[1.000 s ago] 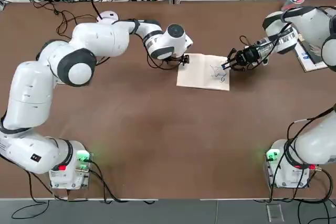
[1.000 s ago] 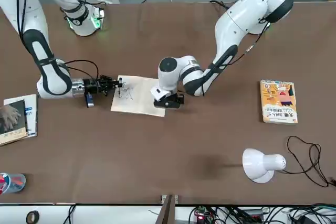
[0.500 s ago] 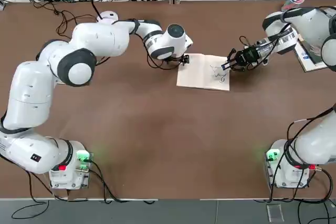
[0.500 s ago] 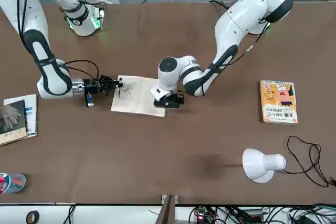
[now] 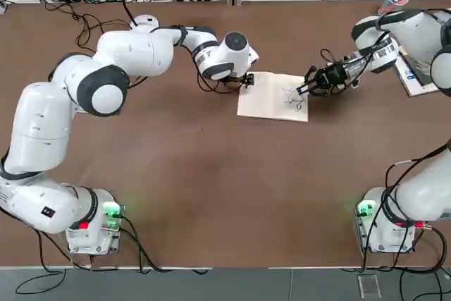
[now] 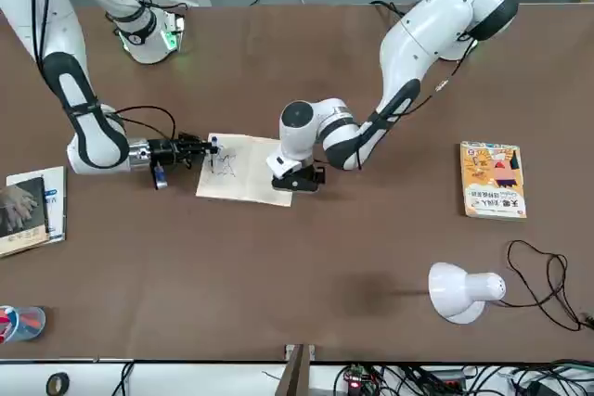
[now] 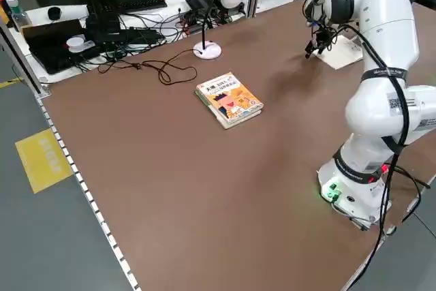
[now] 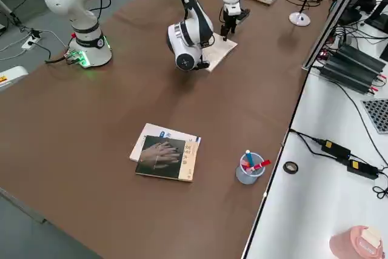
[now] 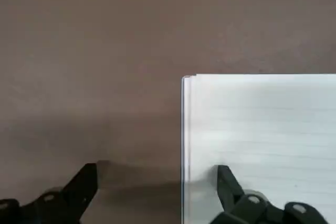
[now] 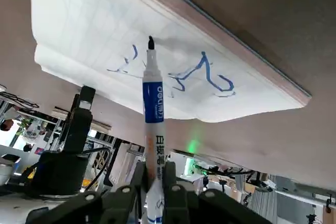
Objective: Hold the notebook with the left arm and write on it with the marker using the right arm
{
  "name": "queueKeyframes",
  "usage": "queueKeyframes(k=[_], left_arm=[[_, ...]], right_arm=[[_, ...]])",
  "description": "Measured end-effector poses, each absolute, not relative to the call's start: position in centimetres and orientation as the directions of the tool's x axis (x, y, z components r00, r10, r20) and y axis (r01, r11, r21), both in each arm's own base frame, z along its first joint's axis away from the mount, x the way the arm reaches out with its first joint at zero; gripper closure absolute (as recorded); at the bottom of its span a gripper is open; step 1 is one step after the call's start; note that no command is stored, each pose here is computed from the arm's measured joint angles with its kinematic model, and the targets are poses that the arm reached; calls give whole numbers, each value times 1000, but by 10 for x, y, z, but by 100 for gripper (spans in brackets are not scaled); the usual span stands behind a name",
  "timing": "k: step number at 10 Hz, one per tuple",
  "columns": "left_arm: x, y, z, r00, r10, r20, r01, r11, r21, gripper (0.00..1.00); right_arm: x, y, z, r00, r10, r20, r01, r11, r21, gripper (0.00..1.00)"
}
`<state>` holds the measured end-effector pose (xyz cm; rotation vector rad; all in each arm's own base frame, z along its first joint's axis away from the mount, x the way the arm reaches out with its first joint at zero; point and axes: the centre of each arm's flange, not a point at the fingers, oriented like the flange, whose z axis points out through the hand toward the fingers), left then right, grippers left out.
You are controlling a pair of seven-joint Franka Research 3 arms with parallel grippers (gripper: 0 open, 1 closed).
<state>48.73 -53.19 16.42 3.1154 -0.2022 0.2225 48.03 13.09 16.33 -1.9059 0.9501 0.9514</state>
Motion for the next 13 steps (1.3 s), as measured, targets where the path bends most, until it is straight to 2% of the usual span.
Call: queueKeyframes(k=[13], left_arm=[[487,-532,164,982,-128,142,-129,-992,2,0]], right_arm=[[476,147,164,460,-248,-852,-837,-442,-324,83]])
